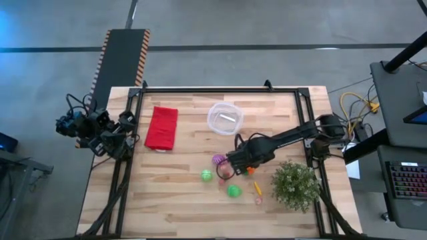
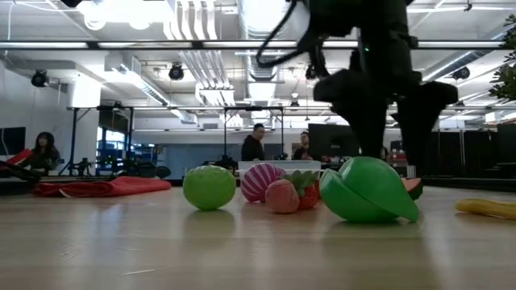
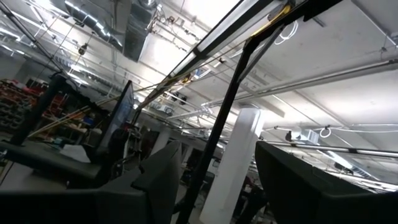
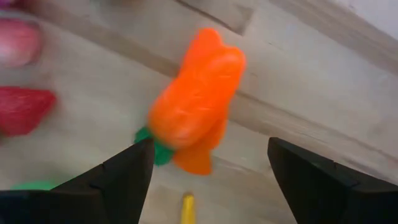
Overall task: Pick and placing Produce into tupperware
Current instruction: Put the orange carrot into the transparent bin
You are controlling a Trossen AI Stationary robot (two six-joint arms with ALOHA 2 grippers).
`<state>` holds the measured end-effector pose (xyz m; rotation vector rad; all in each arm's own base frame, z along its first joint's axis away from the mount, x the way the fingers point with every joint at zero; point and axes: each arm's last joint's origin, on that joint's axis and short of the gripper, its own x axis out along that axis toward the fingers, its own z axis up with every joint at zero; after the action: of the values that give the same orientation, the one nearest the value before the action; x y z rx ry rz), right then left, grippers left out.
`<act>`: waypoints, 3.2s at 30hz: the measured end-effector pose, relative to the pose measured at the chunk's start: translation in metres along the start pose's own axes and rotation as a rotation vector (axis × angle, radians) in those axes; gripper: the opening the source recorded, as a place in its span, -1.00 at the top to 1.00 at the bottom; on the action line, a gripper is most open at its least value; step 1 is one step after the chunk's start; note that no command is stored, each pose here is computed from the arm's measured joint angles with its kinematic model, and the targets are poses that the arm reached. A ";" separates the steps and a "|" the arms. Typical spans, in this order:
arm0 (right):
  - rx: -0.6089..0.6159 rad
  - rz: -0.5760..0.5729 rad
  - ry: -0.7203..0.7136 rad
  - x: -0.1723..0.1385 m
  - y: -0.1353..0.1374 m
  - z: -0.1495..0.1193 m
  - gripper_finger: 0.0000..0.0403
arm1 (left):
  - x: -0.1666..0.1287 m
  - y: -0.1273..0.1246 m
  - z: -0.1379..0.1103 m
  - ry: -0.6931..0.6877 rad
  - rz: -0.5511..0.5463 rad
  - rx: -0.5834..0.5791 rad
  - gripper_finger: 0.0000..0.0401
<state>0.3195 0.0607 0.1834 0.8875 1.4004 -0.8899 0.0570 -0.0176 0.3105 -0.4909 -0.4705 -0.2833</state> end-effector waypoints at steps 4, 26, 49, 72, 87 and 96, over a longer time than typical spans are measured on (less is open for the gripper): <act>0.054 0.069 0.007 0.010 -0.002 0.000 -0.57 | 0.000 0.000 0.000 -0.001 0.003 -0.012 0.04; 0.068 0.122 -0.030 0.040 -0.009 0.000 -0.60 | 0.000 0.002 0.001 -0.027 0.076 -0.013 0.04; -0.090 0.064 -0.054 0.038 -0.018 0.019 -0.34 | 0.000 0.002 0.001 -0.027 0.076 -0.039 0.04; -0.256 0.034 -0.059 -0.011 -0.007 0.025 0.11 | 0.000 0.003 -0.003 0.007 0.088 -0.031 0.04; -0.354 0.054 -0.014 0.006 -0.010 0.020 -0.60 | 0.000 0.004 -0.004 0.015 0.090 -0.030 0.04; -0.423 0.064 0.008 0.023 -0.016 0.017 -0.54 | 0.000 0.004 -0.004 0.015 0.091 -0.032 0.04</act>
<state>0.3114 0.0388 0.1607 0.6084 1.4863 -0.5128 0.0597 -0.0163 0.3063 -0.5395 -0.4289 -0.2075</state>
